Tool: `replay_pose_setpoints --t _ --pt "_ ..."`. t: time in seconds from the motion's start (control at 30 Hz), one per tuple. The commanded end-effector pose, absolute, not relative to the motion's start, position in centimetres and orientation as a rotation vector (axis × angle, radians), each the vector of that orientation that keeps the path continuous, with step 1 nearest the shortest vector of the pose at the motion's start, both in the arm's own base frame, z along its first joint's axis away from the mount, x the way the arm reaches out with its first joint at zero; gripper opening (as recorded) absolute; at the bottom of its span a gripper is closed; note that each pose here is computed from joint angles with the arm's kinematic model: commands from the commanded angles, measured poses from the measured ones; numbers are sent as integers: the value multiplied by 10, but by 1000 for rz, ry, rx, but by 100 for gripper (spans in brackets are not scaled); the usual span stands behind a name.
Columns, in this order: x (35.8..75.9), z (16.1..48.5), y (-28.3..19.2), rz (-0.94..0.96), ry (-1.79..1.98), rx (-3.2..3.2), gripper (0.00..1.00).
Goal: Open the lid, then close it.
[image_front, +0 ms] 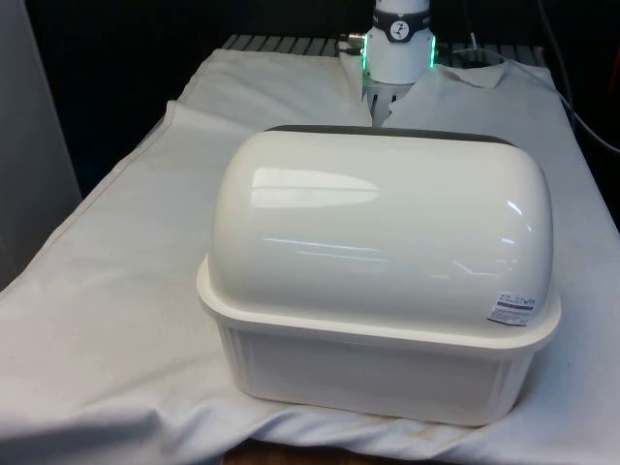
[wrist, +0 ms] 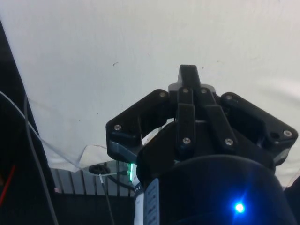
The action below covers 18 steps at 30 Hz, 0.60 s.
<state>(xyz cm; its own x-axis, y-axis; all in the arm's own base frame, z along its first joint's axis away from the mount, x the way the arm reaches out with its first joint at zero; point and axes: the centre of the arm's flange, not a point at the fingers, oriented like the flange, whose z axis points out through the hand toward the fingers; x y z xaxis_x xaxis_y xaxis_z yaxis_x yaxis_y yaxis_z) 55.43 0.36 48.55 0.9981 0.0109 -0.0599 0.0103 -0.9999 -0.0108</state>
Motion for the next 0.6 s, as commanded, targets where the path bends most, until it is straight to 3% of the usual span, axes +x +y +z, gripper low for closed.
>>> replay_pose_setpoints --t 0.0,0.57 --pt "551 487 4 72 -21 -3135 0" --pt "545 460 3 -49 -26 -3156 0"
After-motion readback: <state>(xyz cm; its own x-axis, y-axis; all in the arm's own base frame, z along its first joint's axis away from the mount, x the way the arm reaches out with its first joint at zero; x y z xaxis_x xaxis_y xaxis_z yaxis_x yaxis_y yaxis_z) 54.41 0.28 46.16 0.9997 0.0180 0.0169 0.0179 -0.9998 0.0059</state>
